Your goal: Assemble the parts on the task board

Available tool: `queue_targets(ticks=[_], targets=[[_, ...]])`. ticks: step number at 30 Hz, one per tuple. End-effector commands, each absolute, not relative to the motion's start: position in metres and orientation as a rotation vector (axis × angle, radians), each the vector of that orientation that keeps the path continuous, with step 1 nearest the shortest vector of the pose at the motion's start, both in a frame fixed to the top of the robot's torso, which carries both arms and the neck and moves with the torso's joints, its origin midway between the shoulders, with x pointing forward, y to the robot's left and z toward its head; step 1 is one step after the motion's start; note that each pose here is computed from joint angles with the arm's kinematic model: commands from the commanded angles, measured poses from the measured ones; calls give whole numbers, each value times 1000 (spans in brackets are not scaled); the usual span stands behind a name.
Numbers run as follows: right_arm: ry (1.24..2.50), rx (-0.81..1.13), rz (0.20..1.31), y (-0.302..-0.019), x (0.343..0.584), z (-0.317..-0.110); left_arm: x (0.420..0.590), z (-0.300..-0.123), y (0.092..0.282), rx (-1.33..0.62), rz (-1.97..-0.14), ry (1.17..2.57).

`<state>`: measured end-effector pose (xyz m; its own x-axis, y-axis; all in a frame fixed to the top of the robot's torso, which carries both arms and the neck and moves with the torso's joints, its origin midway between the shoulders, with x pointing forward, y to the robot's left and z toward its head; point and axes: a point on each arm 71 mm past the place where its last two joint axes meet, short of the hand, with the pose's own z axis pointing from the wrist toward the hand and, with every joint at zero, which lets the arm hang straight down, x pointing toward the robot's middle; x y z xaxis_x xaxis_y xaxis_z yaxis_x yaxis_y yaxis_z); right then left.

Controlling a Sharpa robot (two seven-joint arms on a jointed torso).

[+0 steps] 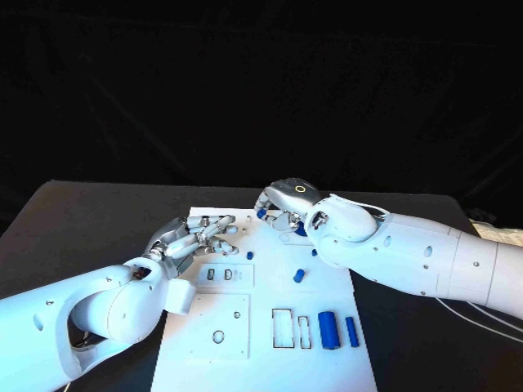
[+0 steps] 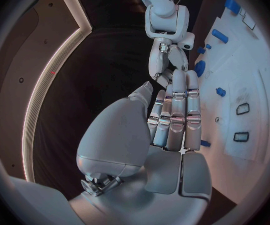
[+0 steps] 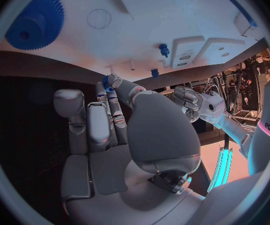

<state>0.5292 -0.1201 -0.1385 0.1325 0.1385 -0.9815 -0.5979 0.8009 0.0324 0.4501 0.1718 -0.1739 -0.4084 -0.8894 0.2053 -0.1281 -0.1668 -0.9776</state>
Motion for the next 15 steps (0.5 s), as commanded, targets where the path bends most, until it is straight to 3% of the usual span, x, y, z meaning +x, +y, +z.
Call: queue_targets(ticks=[1, 15], targets=[[1361, -425, 543, -115, 533, -139, 448, -171, 168, -1171, -1675, 1508], [1426, -415, 535, -103, 539, -142, 445, -169, 167, -1167, -1686, 1514]])
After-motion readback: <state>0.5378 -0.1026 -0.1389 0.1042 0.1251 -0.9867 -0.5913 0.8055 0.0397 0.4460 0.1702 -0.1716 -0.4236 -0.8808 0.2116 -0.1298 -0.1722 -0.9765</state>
